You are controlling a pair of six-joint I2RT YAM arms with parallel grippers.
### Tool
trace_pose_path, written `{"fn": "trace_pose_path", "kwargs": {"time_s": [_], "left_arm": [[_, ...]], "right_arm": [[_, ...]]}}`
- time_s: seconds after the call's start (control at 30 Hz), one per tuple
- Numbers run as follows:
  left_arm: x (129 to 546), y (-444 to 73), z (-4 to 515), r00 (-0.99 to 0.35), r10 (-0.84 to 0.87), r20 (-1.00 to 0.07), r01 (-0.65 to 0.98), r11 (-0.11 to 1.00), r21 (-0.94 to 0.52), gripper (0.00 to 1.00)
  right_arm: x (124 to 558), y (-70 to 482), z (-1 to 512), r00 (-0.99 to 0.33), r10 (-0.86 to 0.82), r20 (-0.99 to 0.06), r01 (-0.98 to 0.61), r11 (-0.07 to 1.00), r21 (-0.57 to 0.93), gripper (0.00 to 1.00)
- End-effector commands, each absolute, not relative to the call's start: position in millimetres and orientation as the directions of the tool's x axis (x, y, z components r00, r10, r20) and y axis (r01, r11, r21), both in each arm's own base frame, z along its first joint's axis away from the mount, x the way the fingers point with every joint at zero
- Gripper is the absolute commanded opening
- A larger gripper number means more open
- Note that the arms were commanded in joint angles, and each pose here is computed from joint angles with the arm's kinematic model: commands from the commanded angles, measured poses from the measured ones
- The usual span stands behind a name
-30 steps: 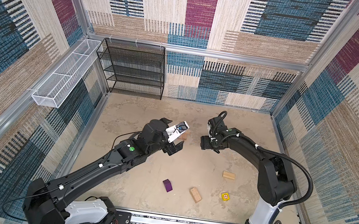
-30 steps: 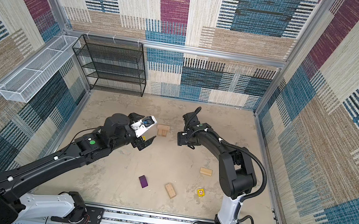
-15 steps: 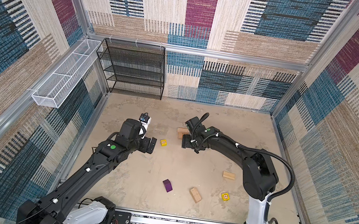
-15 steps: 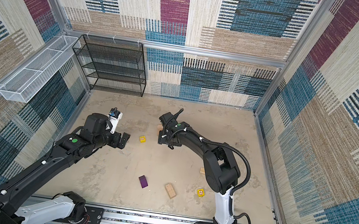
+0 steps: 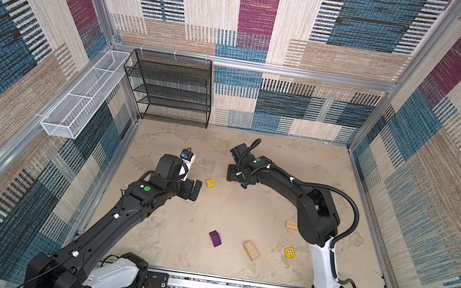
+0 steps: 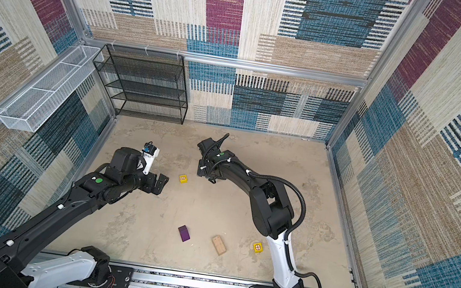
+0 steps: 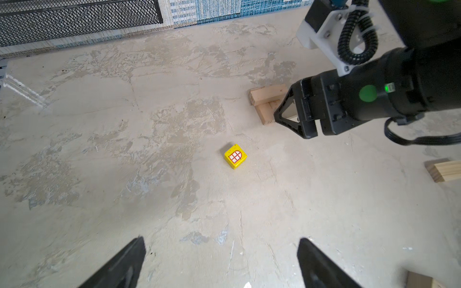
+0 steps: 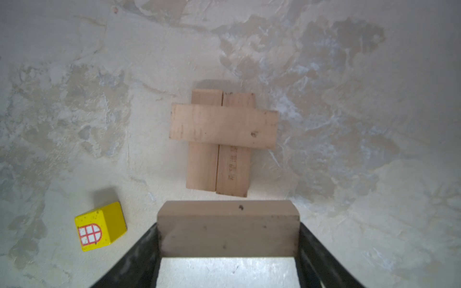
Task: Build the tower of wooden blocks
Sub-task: 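Carry the held block toward the stack while the left gripper draws back, then lower the held block beside the crosswise top block with the right gripper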
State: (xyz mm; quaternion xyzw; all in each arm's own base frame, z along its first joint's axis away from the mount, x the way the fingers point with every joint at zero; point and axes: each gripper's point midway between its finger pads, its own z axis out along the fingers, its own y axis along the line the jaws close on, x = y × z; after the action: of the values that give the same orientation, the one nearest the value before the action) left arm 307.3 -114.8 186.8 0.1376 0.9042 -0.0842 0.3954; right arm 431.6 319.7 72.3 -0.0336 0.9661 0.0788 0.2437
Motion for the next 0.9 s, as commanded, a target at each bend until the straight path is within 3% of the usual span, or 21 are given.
{"fn": "trace_pose_path", "kwargs": {"time_s": [0.0, 0.87], "left_arm": [[307, -117, 189, -0.642, 0.193, -0.742, 0.333, 0.942, -0.044, 1.0], [305, -112, 195, -0.623, 0.211, -0.753, 0.335, 0.942, -0.013, 1.0]], "right_arm": [[437, 321, 75, -0.869, -0.026, -0.495, -0.1, 0.987, 0.123, 0.58], [447, 330, 61, -0.876, -0.056, -0.479, -0.118, 0.988, 0.1, 0.59]]}}
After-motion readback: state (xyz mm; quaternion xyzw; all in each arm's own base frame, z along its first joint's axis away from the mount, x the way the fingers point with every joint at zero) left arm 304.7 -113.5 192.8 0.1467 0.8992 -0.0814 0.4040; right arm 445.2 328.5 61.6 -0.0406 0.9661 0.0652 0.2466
